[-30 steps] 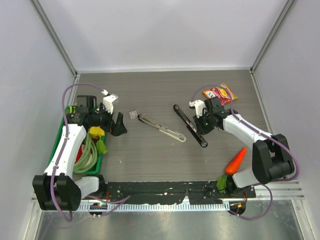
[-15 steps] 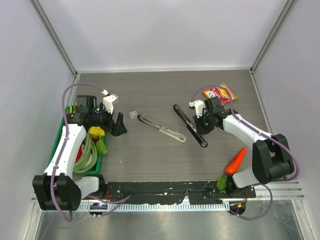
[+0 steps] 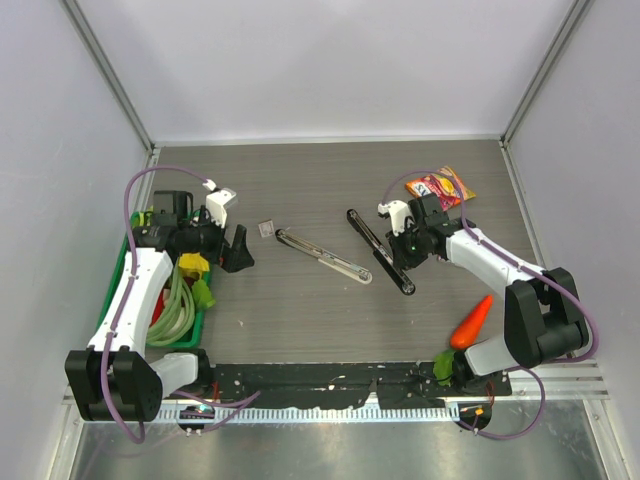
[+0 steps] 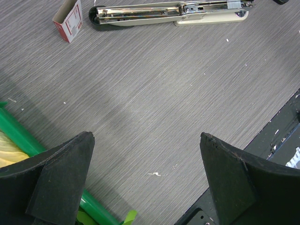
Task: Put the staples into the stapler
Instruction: Install the staple into the stapler.
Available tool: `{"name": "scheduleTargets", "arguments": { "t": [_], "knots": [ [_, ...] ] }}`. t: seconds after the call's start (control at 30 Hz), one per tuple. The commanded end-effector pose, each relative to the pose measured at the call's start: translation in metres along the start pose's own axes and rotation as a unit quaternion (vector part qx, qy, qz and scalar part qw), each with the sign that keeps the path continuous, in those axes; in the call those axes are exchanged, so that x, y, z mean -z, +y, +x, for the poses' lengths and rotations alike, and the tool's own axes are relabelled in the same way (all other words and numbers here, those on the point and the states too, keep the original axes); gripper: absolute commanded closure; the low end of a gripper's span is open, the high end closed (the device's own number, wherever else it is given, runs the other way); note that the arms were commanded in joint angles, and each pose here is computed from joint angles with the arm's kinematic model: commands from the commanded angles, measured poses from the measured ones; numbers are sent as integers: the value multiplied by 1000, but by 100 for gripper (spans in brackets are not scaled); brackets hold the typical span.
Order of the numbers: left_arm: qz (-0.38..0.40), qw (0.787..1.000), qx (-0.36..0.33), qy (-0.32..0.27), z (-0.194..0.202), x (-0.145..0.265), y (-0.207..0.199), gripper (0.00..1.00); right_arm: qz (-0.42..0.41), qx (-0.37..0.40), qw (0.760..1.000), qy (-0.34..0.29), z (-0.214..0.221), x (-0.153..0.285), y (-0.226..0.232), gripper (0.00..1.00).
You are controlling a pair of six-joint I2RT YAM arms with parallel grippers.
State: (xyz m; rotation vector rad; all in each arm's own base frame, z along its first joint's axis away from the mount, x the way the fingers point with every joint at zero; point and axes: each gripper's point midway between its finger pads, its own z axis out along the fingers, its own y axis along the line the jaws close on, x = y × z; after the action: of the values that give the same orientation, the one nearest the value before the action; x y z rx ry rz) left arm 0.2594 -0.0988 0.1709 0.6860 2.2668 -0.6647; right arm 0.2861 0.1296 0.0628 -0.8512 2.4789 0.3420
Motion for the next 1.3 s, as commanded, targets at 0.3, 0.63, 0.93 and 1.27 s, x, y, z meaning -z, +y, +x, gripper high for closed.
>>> {"name": "scheduleTargets", "arguments": {
  "t": [0.3, 0.63, 0.93, 1.27],
  "knots": [
    [9, 1000, -5, -21, -9, 1, -3, 0, -2, 7, 1000, -9, -9, 4, -1, 99],
    [10, 1000, -4, -20, -9, 1, -3, 0, -12, 7, 1000, -21, -14, 7, 4, 99],
    [9, 1000, -2, -20, -9, 1, -3, 0, 13, 3, 1000, -5, -8, 3, -6, 99],
    [10, 1000, -3, -21, -9, 1, -3, 0, 18, 2, 1000, -6, -9, 4, -8, 99]
  ]
}}
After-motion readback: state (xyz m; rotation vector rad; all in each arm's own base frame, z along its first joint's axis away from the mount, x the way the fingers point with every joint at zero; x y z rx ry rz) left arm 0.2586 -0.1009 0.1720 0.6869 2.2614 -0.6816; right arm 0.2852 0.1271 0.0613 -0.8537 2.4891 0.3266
